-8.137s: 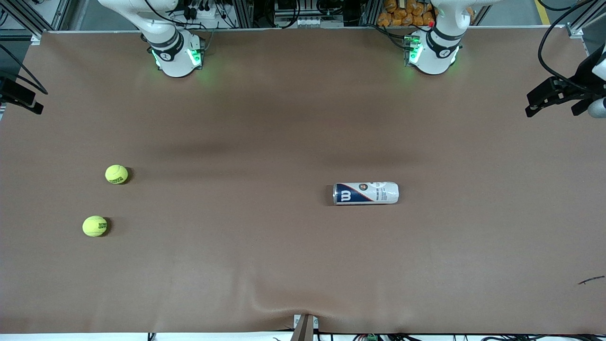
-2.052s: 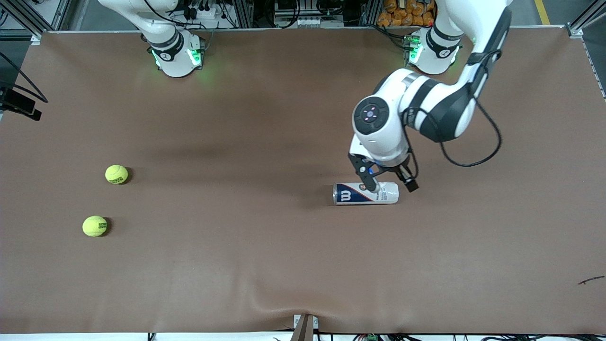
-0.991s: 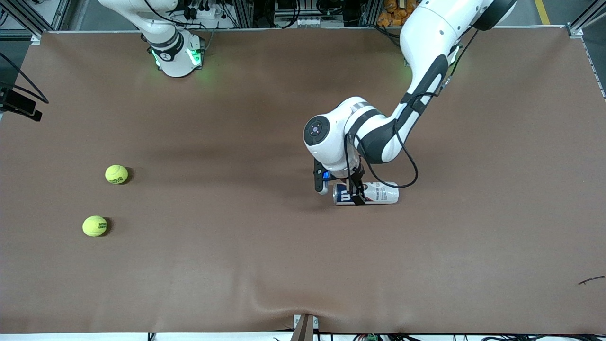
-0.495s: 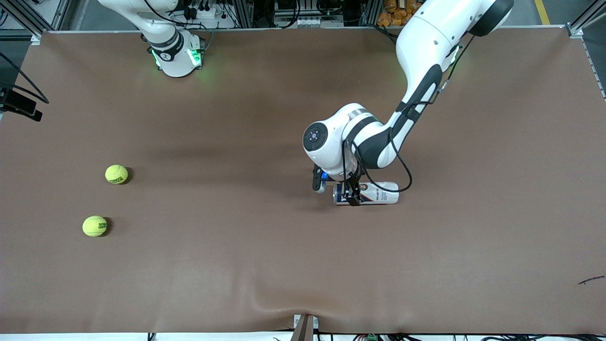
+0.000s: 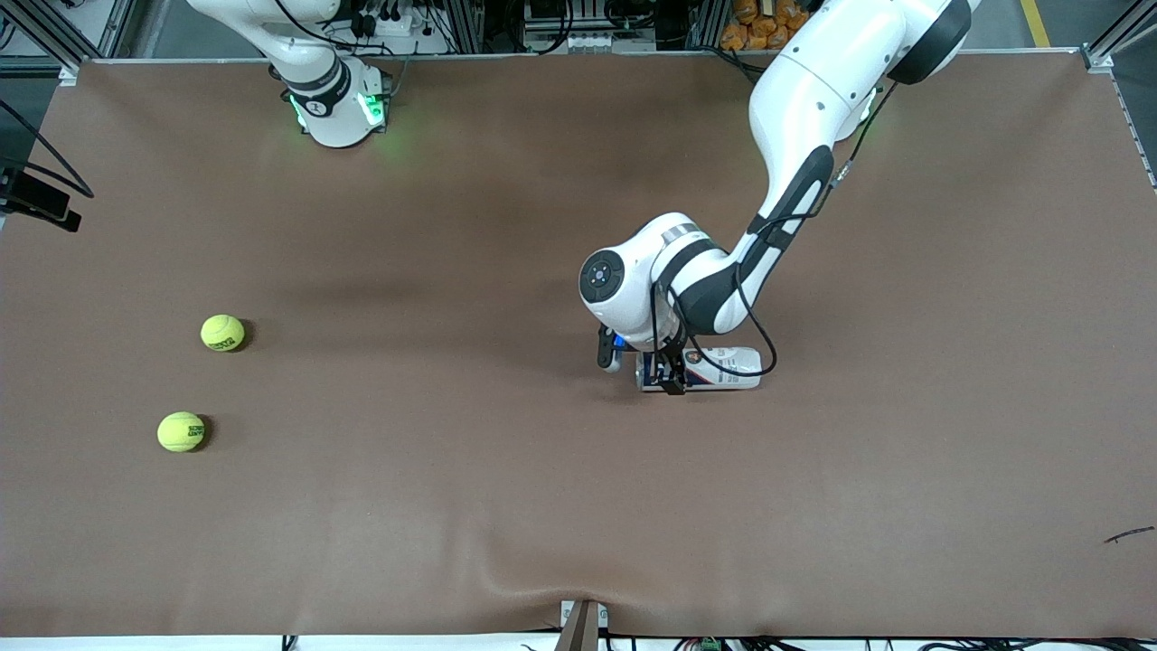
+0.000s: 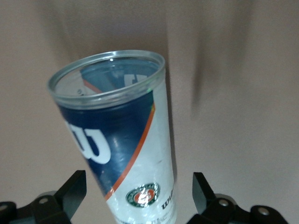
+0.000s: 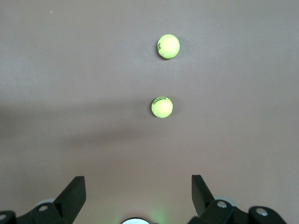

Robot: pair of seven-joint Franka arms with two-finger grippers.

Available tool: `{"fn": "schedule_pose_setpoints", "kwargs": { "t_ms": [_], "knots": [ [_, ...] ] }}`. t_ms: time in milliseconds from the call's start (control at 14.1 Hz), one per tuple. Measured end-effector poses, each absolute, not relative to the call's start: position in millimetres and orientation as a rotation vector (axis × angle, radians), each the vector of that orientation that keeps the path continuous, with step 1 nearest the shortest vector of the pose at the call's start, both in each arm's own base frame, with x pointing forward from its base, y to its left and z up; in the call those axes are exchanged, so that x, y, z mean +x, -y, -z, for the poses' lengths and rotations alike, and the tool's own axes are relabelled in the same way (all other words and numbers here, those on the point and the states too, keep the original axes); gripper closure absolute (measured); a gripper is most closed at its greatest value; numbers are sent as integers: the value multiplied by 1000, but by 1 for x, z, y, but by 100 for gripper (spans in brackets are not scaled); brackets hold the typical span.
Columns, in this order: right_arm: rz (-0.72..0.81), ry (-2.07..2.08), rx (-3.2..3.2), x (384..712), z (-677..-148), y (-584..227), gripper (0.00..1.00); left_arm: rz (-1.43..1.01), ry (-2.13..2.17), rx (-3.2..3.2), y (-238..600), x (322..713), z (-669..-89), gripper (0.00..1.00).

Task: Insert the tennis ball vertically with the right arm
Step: 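Lift the can with the left gripper and tilt it upright, then hold the can upright with the left gripper while the right gripper grasps a ball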

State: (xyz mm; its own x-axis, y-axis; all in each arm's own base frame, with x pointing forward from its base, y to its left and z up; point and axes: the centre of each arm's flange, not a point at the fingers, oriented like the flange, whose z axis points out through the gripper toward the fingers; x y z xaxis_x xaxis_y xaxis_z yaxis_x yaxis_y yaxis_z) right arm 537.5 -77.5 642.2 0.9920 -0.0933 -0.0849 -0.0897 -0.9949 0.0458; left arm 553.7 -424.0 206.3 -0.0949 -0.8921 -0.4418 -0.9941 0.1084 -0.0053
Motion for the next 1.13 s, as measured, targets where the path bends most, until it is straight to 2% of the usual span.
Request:
{"fn": "schedule_pose_setpoints", "kwargs": {
  "t_ms": [283,566,849,1132],
  "knots": [
    [193,160,3078,551,-619,86,0,-449,-2051,-1850,419,555,-195,0],
    [246,163,3048,593,-561,98,0,-485,-1995,-1877,401,564,-178,0],
    [202,97,3027,645,-483,86,0,-491,-1965,-1882,401,562,-169,0],
    [270,-4,2996,667,-433,51,0,-484,-1962,-1867,406,560,-168,1]
  ]
}}
